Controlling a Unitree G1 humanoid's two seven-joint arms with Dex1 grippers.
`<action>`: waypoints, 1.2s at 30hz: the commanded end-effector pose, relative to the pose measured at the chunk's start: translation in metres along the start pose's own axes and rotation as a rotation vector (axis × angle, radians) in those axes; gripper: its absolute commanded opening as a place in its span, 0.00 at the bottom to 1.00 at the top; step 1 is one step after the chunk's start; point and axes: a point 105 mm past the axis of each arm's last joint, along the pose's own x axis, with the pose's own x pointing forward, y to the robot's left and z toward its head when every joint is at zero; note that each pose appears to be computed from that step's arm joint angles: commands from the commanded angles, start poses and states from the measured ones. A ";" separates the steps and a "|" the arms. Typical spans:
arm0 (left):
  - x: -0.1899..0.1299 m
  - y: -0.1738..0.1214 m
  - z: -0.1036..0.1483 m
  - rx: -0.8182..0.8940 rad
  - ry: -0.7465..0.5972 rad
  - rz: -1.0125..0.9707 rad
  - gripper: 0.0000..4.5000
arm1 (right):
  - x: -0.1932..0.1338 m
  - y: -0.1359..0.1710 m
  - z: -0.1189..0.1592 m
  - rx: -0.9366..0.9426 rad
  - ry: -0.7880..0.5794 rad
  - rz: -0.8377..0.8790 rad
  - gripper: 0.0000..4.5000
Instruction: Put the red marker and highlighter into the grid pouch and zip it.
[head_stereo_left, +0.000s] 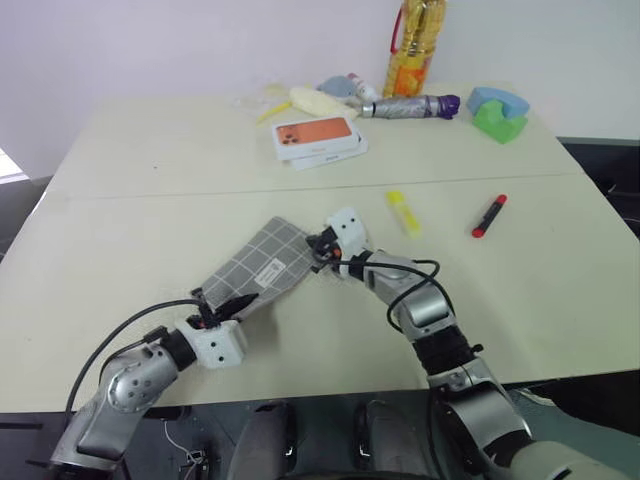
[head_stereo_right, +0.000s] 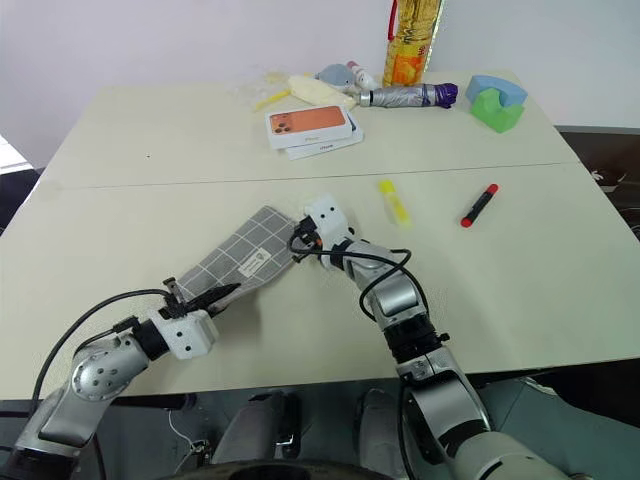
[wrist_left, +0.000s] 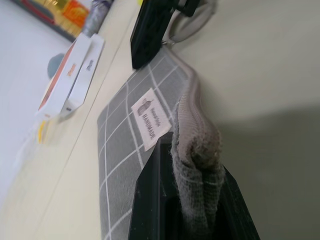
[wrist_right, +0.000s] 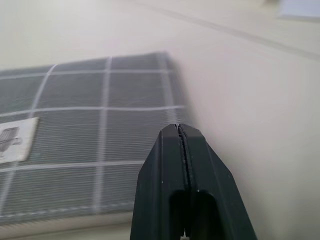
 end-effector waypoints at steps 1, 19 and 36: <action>0.002 0.032 0.008 -0.039 -0.050 0.144 0.00 | -0.028 -0.036 0.052 -0.020 -0.167 -0.104 0.29; 0.035 0.031 0.031 -0.161 -0.205 0.127 0.00 | -0.055 -0.023 0.036 -0.038 -0.090 -0.050 0.87; 0.031 0.025 0.035 -0.193 -0.232 0.098 0.00 | -0.044 -0.021 0.033 -0.041 -0.076 -0.033 0.01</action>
